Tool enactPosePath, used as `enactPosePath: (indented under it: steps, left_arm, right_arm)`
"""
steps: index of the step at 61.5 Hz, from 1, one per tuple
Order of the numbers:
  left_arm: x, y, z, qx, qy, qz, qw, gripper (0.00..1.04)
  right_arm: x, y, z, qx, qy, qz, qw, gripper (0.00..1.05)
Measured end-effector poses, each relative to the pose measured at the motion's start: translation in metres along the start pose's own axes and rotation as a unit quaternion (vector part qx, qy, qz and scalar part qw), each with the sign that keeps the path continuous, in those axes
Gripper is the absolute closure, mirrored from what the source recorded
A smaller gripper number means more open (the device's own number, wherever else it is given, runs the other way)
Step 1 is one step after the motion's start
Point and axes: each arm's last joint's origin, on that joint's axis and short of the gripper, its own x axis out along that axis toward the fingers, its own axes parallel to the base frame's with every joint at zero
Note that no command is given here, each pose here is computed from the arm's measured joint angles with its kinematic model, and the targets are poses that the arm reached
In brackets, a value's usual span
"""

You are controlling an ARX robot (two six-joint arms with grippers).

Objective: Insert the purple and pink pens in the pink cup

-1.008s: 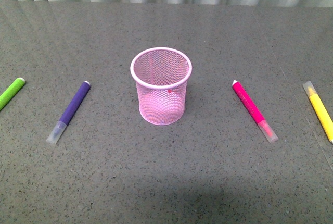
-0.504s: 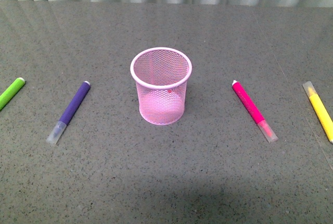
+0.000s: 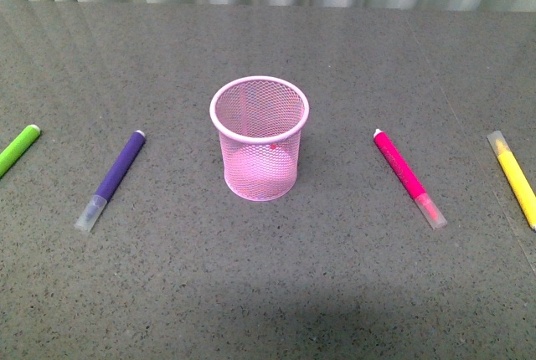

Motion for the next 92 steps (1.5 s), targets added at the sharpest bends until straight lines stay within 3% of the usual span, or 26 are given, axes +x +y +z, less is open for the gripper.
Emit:
enactPosePath:
  steps: [92]
  left_arm:
    - [0.0, 0.0, 0.0, 0.0, 0.0, 0.0, 1.0, 0.08]
  right_arm:
    - [0.0, 0.0, 0.0, 0.0, 0.0, 0.0, 1.0, 0.07]
